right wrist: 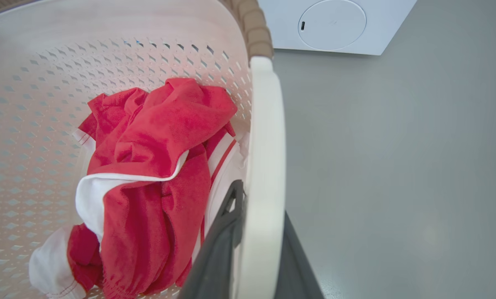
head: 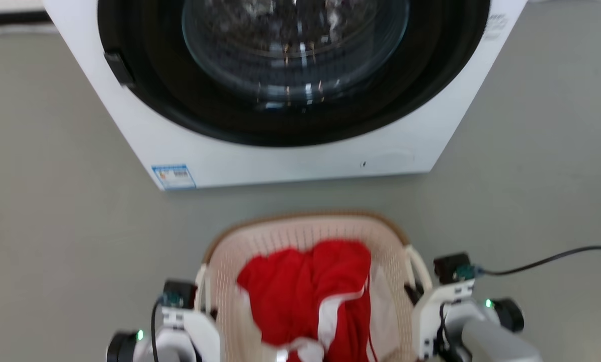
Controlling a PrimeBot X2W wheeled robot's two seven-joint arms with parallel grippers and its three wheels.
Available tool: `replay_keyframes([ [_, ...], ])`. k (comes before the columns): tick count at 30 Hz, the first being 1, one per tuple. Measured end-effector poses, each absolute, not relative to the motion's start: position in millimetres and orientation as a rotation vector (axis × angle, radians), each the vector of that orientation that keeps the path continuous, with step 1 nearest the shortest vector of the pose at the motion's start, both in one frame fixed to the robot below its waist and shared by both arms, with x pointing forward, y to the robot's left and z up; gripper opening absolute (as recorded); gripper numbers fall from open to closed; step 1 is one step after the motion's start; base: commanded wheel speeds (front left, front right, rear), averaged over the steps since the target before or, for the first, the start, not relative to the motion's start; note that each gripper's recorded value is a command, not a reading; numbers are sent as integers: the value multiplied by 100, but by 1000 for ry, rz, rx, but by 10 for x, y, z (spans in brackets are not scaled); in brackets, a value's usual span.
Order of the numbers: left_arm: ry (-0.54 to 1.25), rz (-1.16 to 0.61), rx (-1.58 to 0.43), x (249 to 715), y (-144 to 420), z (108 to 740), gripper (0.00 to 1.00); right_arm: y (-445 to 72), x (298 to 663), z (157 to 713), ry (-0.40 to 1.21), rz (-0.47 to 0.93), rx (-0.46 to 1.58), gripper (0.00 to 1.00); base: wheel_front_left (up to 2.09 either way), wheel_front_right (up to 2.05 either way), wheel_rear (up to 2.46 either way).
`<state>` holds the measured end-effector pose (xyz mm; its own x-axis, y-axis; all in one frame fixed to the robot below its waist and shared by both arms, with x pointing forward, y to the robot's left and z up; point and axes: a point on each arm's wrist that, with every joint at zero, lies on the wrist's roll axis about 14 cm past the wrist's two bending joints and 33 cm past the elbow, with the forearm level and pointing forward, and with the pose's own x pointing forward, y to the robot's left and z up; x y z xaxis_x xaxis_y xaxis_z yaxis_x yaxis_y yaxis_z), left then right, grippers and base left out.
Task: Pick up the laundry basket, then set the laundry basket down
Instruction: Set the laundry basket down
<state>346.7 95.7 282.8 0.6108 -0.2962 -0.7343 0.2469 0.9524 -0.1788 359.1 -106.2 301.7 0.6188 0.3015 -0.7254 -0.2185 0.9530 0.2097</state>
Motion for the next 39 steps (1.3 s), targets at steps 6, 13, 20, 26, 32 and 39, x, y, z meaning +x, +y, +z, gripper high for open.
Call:
replay_keyframes([
  [6, 831, -308, -77, 3827, 992, 2764, 0, -1049, 3937, 2911, 827, 299, 100, 0, 0, 0, 0],
  [13, 829, -297, -78, 4218, 1062, 2543, 0, -1018, 4375, 2675, 822, 304, 88, 0, 0, 0, 0],
  [20, 834, -314, -84, 4510, 1021, 2293, 0, -1037, 4660, 2351, 839, 291, 84, 0, 0, 0, 0],
  [26, 842, -325, -80, 4726, 1060, 2000, 0, -1003, 4872, 2000, 857, 299, 78, 0, 0, 0, 0],
  [32, 866, -334, -78, 4787, 1077, 1710, 0, -1017, 4921, 1678, 883, 298, 73, 0, 0, 0, 0],
  [39, 890, -338, -84, 4776, 1057, 1509, 0, -1080, 4856, 1458, 918, 285, 63, 0, 0, 0, 0],
])
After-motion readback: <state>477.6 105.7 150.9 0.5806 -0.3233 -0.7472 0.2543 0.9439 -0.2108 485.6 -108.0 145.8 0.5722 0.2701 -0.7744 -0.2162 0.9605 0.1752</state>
